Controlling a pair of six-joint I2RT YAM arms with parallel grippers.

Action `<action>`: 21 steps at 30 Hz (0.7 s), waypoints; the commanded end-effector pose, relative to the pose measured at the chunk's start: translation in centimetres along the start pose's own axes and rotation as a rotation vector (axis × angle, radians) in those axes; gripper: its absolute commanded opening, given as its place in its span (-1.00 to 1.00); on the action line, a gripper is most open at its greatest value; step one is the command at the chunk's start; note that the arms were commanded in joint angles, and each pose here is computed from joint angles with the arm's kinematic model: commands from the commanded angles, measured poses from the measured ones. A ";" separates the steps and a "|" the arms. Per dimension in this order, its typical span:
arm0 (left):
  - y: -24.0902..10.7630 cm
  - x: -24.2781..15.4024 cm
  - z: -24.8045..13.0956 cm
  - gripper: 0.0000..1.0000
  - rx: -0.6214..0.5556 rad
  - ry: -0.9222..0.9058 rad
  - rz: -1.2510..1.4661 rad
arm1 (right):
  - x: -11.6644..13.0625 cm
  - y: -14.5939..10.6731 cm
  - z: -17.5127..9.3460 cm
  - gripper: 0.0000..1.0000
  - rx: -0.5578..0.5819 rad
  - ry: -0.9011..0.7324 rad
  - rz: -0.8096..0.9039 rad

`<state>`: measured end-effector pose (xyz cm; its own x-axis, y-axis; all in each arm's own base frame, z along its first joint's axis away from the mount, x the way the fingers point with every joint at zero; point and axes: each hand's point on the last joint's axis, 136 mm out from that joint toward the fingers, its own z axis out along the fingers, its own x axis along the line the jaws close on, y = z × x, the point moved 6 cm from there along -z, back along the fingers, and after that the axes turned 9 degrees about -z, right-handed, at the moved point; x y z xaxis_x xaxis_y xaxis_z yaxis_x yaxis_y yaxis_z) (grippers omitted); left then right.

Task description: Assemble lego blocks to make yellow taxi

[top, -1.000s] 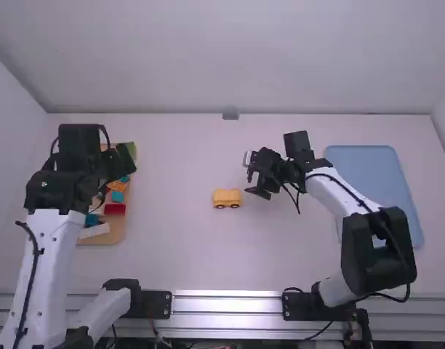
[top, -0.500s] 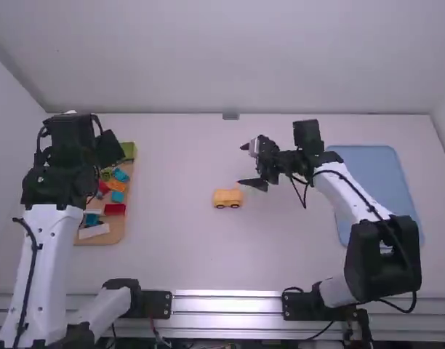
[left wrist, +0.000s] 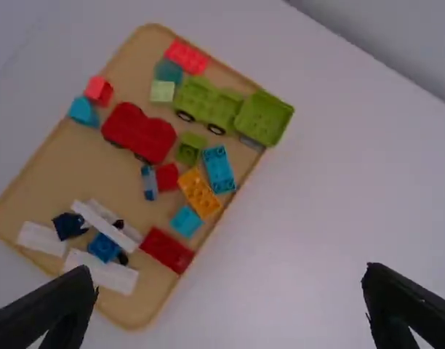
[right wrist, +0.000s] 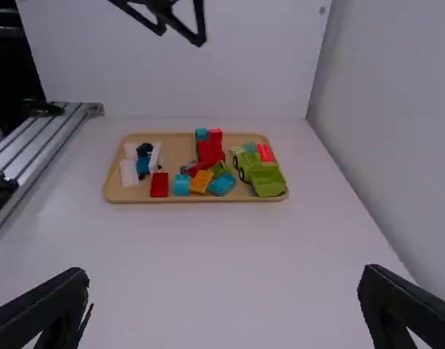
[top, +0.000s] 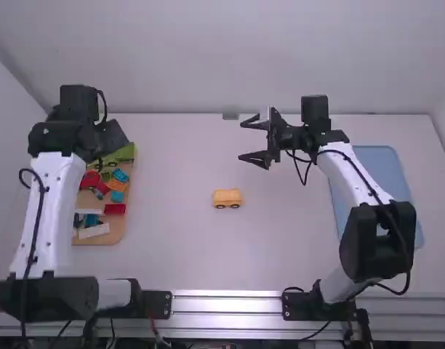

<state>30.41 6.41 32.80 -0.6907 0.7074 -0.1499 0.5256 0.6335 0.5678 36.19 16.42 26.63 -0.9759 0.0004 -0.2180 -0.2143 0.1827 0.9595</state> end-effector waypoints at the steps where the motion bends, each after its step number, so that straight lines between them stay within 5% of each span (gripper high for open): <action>1: 0.6 -1.5 1.6 0.95 0.063 -0.012 -0.013 | -0.3 0.6 0.0 0.97 -0.032 0.018 0.009; 13: 0.8 -1.7 12.9 0.95 0.364 0.094 -0.079 | -0.5 0.0 -0.2 0.98 -0.001 -0.006 -0.027; 21: -1.4 4.0 17.9 0.37 0.471 0.181 -0.313 | -0.7 -0.7 -0.2 0.98 0.040 -0.031 -0.028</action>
<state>36.44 14.65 17.91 -0.8823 0.4619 -0.0902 0.4475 0.8828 0.1430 36.69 16.22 25.97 -0.9707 0.0213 -0.2395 -0.2290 0.2216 0.9479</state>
